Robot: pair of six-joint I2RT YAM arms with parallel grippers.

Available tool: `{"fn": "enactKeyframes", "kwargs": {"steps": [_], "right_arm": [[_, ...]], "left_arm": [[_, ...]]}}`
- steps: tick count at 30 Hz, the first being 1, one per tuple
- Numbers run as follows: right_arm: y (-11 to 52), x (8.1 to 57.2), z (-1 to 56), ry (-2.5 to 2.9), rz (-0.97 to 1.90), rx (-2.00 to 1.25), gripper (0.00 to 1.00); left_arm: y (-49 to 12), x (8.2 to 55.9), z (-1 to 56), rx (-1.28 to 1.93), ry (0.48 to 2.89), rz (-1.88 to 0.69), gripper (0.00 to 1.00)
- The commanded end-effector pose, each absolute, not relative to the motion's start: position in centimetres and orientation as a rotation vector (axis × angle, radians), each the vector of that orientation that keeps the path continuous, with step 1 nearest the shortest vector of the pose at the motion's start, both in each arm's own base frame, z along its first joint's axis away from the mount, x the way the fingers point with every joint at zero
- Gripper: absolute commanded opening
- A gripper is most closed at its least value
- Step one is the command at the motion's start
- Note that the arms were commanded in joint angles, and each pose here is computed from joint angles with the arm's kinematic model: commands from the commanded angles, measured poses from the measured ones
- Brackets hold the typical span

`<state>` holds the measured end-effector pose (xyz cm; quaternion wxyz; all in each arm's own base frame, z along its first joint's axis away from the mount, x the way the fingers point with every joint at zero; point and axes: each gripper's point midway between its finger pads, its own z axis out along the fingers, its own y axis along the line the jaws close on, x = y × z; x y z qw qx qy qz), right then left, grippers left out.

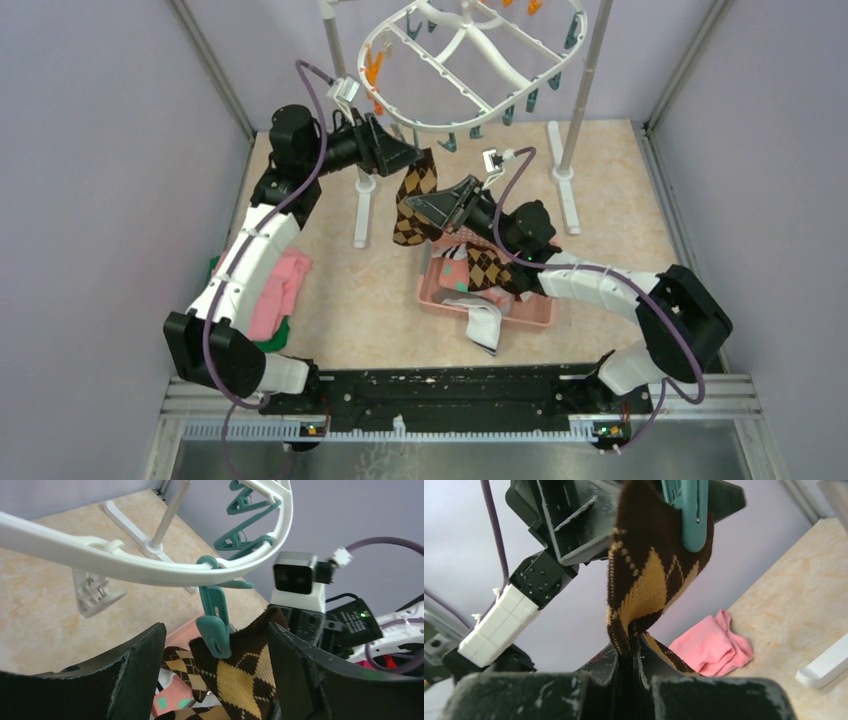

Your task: Remove the socks clipped to the hanger

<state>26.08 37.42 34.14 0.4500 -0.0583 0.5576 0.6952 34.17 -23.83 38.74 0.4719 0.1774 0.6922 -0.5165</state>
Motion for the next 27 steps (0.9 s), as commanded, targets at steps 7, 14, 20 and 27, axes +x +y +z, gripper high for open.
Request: {"fn": "enactKeyframes", "kwargs": {"steps": [7,14,20,27], "right_arm": [[38.6,26.4,34.4,1.417,1.451,-0.256,0.0],[38.7,26.6,33.9,1.45,1.183,-0.303,0.0],[39.6,27.3,33.9,1.457,1.104,-0.302,0.0],[38.6,27.4,34.7,1.414,1.074,-0.271,0.0]], "left_arm": [[-23.1,34.8,41.9,0.467,1.606,-1.141,0.8],[-21.5,35.5,43.7,0.41,1.584,-1.007,0.77],[-21.5,34.9,42.9,0.41,1.628,-0.984,0.81],[-22.1,31.4,39.2,0.465,1.691,-1.095,0.99]]}}
